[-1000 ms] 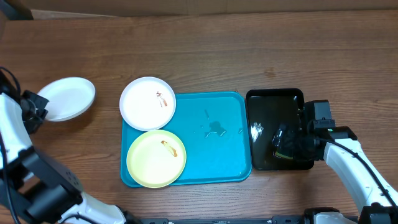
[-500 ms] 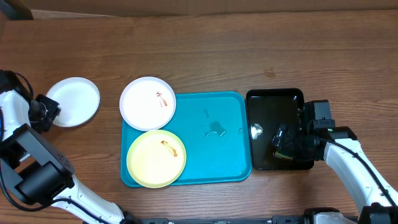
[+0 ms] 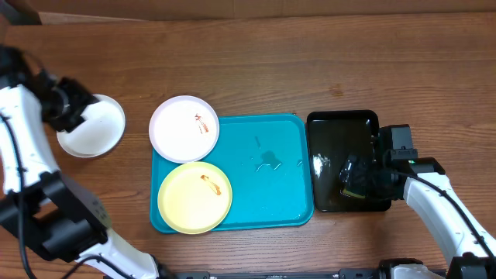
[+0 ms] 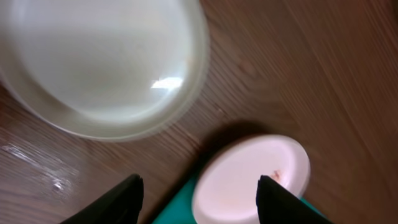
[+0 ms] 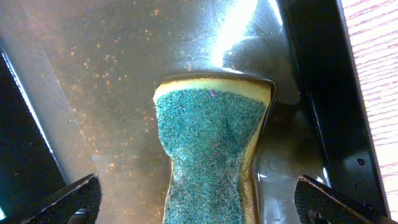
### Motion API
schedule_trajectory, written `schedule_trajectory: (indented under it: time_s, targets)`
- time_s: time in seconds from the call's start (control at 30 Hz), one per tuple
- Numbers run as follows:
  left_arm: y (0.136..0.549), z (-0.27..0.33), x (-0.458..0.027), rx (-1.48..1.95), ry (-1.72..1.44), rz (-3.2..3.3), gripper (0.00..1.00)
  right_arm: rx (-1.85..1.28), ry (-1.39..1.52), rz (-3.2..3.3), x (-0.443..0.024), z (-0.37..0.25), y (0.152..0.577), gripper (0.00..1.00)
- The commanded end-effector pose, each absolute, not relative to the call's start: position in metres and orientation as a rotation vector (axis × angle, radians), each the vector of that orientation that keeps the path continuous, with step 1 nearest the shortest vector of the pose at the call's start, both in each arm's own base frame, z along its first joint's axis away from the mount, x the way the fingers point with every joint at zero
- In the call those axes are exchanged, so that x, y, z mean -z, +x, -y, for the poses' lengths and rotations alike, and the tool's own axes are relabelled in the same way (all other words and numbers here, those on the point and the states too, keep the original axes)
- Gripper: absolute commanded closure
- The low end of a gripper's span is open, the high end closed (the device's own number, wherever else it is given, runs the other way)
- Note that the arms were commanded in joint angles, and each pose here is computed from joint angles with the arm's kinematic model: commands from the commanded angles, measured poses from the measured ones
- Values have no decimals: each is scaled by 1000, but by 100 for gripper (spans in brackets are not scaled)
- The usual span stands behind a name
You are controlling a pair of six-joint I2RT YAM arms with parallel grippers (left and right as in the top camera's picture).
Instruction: Clean dirty plates on tray and stack at the side
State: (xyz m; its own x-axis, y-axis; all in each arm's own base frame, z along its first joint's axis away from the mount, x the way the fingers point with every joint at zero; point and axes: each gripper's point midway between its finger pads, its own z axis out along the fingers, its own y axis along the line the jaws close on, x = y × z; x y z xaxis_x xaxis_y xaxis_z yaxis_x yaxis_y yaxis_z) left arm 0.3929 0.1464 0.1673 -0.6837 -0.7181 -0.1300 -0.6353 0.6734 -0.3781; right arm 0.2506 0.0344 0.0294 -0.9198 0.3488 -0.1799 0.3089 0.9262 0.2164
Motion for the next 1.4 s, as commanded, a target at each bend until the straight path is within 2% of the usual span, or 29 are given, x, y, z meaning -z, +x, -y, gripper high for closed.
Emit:
schedule_trajectory:
  time_s: [0.0,0.07,0.17,0.23,0.37,0.5,0.67,0.83,1.0,1.17,1.37]
  targets:
    - [392,-56,-205,618,-679,-2725,39,-258,486,-2863,-30,-34,251,0]
    - [372,-11,-198,644,-529,-2877,40,-258,486,-2863,-30,-34,251,0]
    - [342,50,-182,635,-253,-3068,55,-258,486,-2863,-30,-34,251,0]
    - [326,89,-169,626,-77,-3143,59,-258,486,-2863,-30,-34,251,0]
    - [303,148,-143,595,104,-3211,59,-258,486,-2863,-30,-34,251,0]
    - [285,183,-132,551,201,-3233,60,-258,486,-2863,-30,-34,251,0]
    - [280,181,-138,260,84,-3193,61,-258,486,-2863,-30,-34,251,0]
    - [264,176,-167,183,109,-3113,57,-258,486,-2863,-30,-34,251,0]
    - [249,145,-187,123,88,-3118,56,-271,480,-2837,-32,-35,257,0]
    - [252,115,-211,241,-25,-3051,55,-488,494,-2903,-34,-60,241,0]
    - [258,86,-227,419,-131,-2980,54,-256,561,-2903,-28,-34,239,0]
